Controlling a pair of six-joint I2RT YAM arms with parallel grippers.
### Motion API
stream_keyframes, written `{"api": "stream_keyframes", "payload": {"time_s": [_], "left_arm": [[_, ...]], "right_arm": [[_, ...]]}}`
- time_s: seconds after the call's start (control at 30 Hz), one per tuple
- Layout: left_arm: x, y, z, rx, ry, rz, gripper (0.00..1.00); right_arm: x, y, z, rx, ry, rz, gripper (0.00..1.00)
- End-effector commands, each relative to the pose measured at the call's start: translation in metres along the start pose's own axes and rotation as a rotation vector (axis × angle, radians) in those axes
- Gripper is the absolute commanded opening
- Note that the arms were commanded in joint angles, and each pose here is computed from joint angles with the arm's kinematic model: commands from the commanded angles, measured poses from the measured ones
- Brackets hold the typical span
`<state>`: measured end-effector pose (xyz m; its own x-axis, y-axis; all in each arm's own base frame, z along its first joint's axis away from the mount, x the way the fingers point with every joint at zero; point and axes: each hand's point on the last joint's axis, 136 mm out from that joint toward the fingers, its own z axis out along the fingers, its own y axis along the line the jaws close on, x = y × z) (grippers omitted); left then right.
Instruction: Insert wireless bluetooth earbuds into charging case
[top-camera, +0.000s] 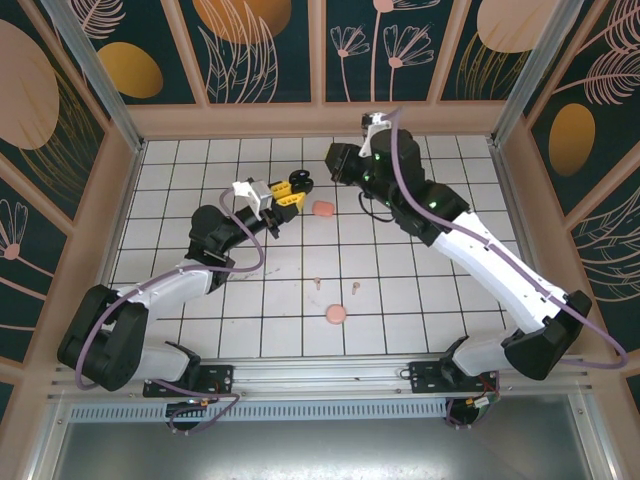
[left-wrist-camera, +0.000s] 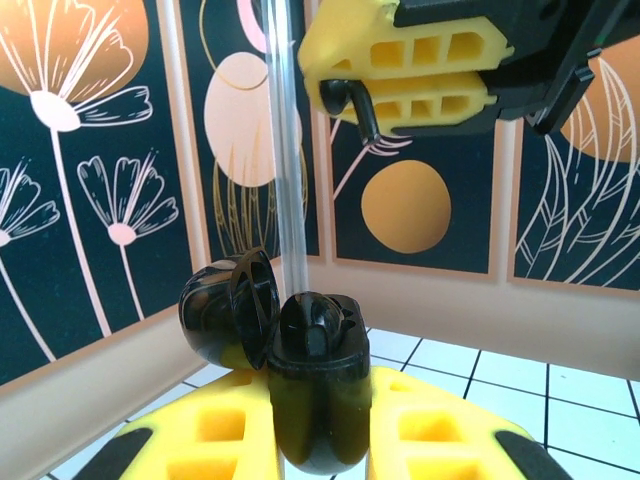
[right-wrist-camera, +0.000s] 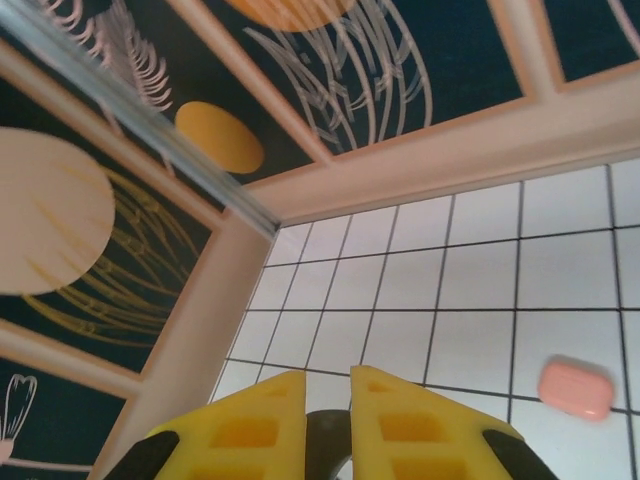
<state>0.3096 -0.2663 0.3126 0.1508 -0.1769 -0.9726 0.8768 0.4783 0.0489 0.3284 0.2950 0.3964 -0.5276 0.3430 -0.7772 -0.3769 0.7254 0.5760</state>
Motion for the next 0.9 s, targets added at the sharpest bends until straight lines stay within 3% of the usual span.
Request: {"api": "stream_keyframes", "payload": {"time_s": [0.0,0.87], "left_arm": [[-0.009,-0.006,0.007,0.044,-0.018,0.008,0.00],[-0.021,-0.011,0.003,0.047,-0.037,0.030,0.00]], "right_arm": [[-0.004,0.027,-0.004,-0.093,-0.069,-0.072,0.15],[0.039,0.018,0.021,-0.053,-0.011,-0.093,0.14]]}}
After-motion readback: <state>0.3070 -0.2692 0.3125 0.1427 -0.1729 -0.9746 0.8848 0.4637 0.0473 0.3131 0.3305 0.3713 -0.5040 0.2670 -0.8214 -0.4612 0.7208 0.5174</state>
